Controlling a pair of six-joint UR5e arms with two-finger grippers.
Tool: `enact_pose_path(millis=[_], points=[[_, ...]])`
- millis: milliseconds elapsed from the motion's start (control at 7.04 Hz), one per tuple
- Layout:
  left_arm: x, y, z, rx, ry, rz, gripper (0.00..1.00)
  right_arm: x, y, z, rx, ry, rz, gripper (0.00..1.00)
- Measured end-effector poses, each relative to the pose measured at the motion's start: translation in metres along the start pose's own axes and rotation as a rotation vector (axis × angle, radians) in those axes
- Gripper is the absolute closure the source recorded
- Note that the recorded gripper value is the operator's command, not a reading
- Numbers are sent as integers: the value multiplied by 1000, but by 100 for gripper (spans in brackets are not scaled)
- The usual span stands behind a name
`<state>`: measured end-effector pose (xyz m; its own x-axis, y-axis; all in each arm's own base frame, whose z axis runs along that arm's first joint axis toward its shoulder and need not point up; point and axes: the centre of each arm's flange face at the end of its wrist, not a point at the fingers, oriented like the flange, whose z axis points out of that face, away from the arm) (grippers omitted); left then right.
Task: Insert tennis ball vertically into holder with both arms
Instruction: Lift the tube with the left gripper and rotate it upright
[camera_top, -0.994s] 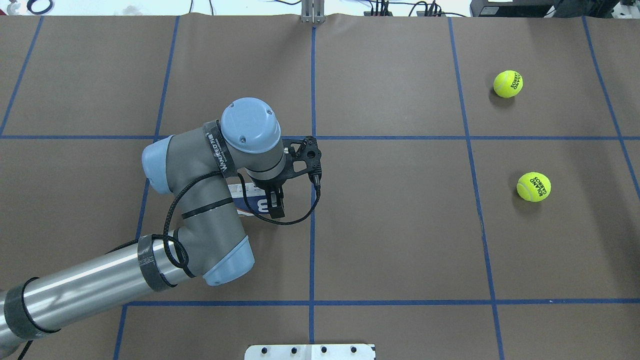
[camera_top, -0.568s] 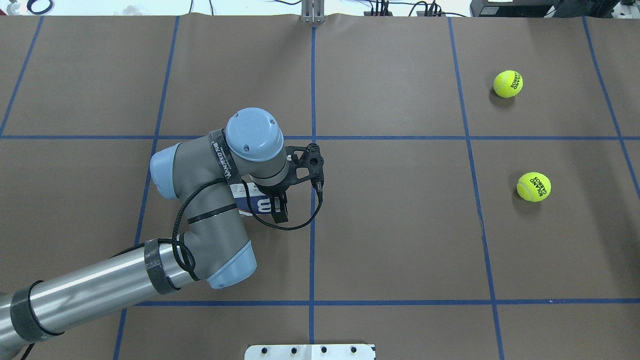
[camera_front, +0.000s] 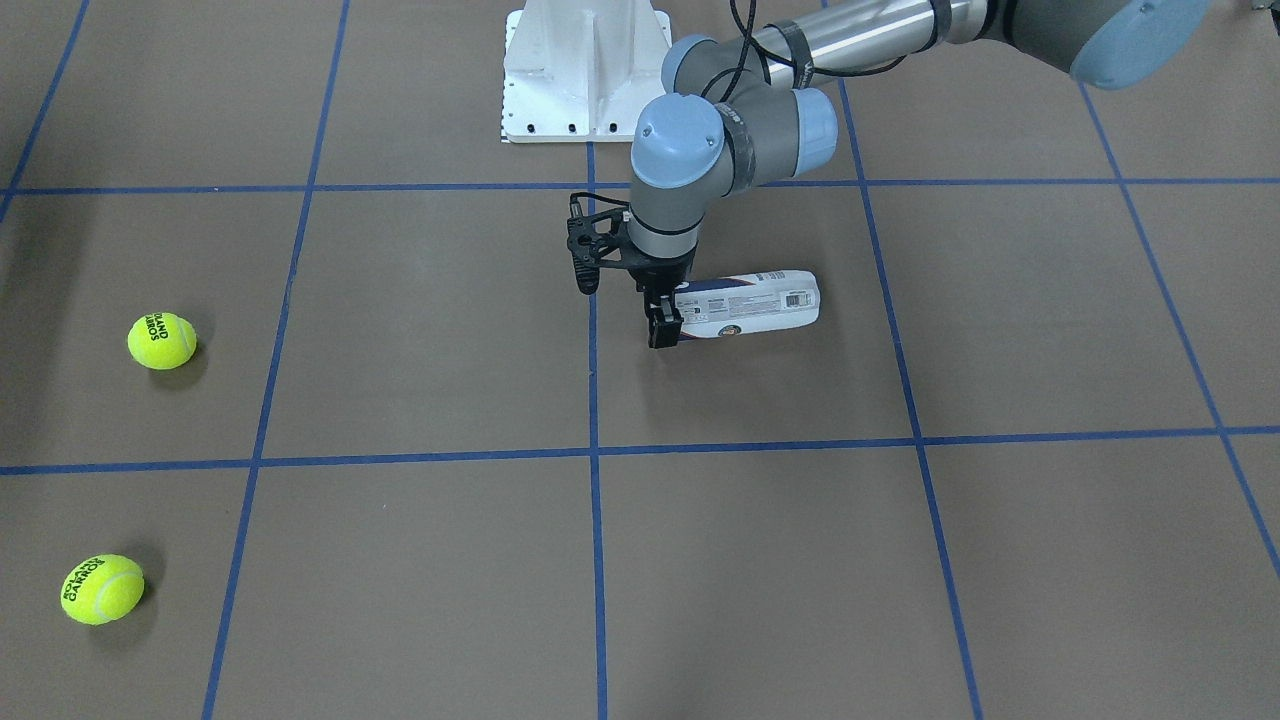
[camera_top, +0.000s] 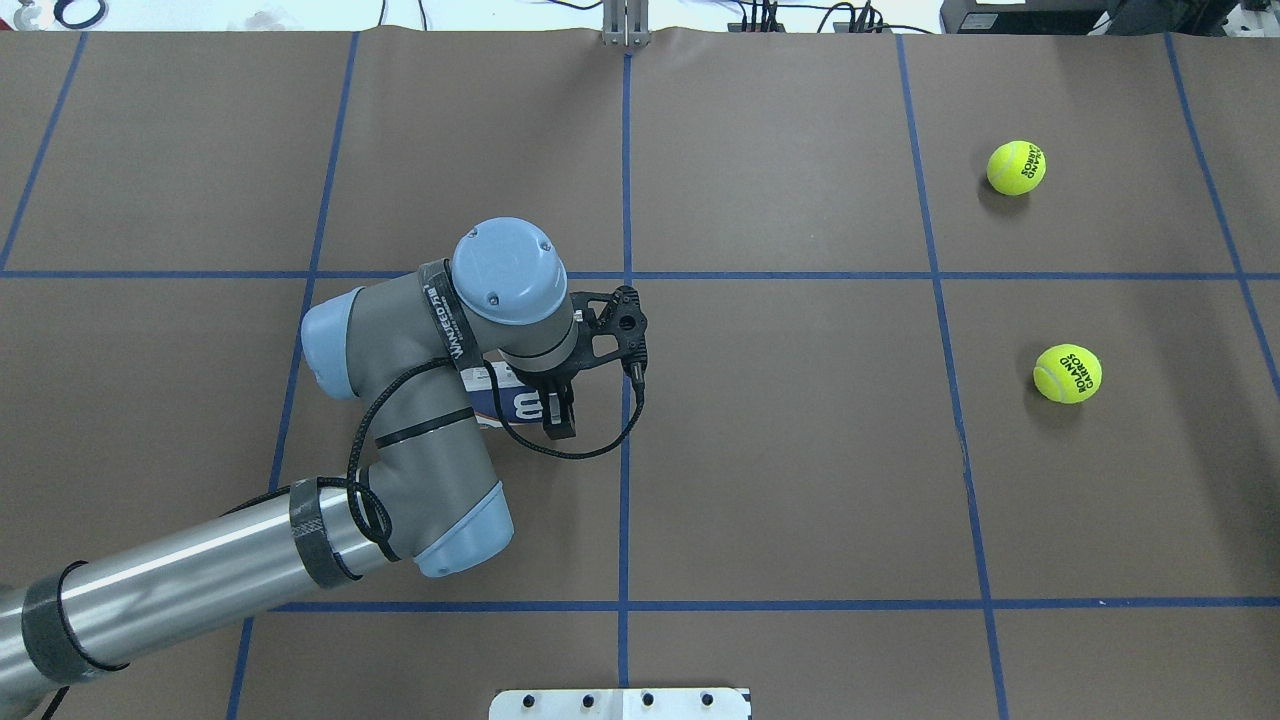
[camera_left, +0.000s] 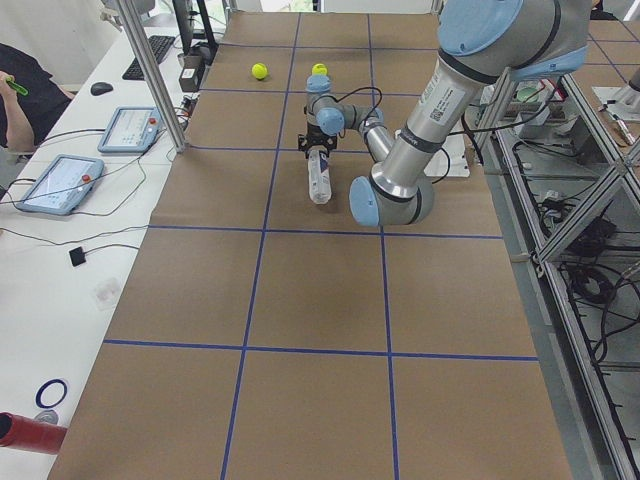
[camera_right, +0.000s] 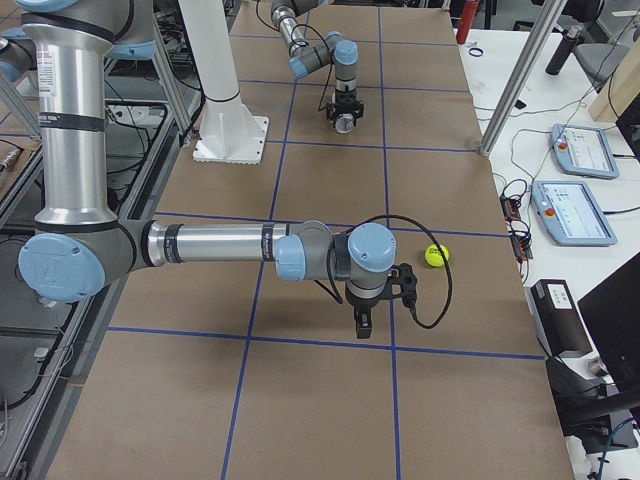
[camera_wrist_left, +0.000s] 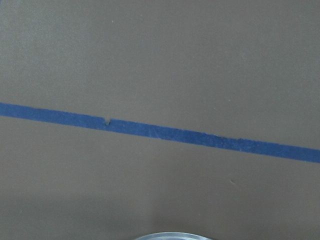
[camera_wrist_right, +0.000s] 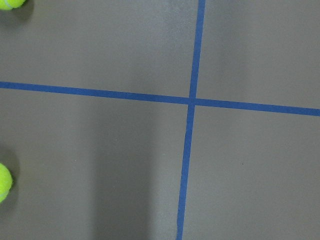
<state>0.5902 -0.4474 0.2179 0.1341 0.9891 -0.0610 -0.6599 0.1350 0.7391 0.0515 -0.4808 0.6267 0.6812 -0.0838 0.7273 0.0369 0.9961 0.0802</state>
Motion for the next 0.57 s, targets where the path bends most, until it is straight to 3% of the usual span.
enact_pose_path(millis=[284, 568], points=[[-8, -2, -24, 34, -31, -7, 67, 0, 0, 0, 1, 0, -1, 1], [-13, -10, -91, 152, -111, -74, 67, -1, 0, -1, 4, 0, -5, 1]])
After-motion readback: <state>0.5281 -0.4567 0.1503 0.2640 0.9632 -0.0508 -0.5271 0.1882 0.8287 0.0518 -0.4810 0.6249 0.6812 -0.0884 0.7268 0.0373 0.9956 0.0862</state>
